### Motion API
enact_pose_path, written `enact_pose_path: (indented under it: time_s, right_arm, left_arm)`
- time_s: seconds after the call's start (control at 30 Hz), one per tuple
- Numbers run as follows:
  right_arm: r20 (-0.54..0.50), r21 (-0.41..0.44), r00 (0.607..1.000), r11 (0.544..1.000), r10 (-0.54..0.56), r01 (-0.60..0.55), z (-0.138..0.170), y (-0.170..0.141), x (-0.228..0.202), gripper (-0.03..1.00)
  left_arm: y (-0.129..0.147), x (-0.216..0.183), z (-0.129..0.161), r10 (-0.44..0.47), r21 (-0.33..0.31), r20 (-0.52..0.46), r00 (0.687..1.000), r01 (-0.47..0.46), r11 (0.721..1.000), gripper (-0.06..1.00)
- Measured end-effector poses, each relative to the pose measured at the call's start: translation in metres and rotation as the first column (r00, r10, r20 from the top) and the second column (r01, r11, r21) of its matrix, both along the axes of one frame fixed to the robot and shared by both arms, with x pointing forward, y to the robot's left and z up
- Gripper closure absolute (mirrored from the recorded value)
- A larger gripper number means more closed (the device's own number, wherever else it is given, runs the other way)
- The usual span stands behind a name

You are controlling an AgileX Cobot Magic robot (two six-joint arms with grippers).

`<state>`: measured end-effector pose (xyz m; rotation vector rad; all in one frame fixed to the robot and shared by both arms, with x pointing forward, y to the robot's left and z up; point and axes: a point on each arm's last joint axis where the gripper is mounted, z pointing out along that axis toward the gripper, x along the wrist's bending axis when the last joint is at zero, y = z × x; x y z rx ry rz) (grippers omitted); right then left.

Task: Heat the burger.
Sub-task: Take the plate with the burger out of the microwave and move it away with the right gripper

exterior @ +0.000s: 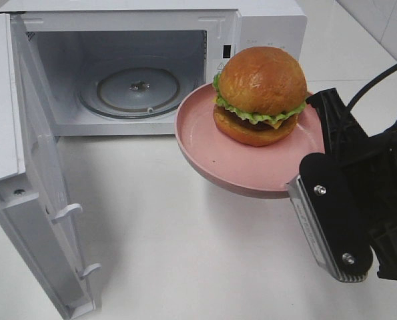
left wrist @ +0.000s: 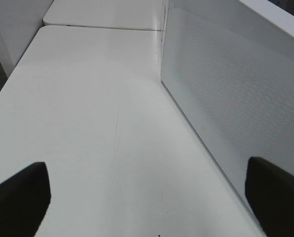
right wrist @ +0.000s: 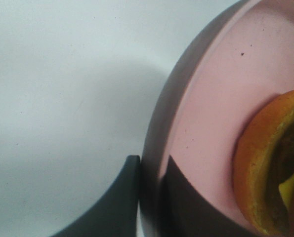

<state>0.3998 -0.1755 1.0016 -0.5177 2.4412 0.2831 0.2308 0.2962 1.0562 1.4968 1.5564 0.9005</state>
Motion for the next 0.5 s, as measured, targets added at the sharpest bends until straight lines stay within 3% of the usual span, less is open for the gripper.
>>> enact_pose_path:
  time_s: [0.5]
  right_arm:
    - [-0.007,-0.001,0.999,0.999,-0.037,0.037,0.003,-0.022,-0.024,0.87]
  left_arm:
    - [0.0,0.0,0.0,0.0,0.0,0.0,1.0,0.0,1.0,-0.05]
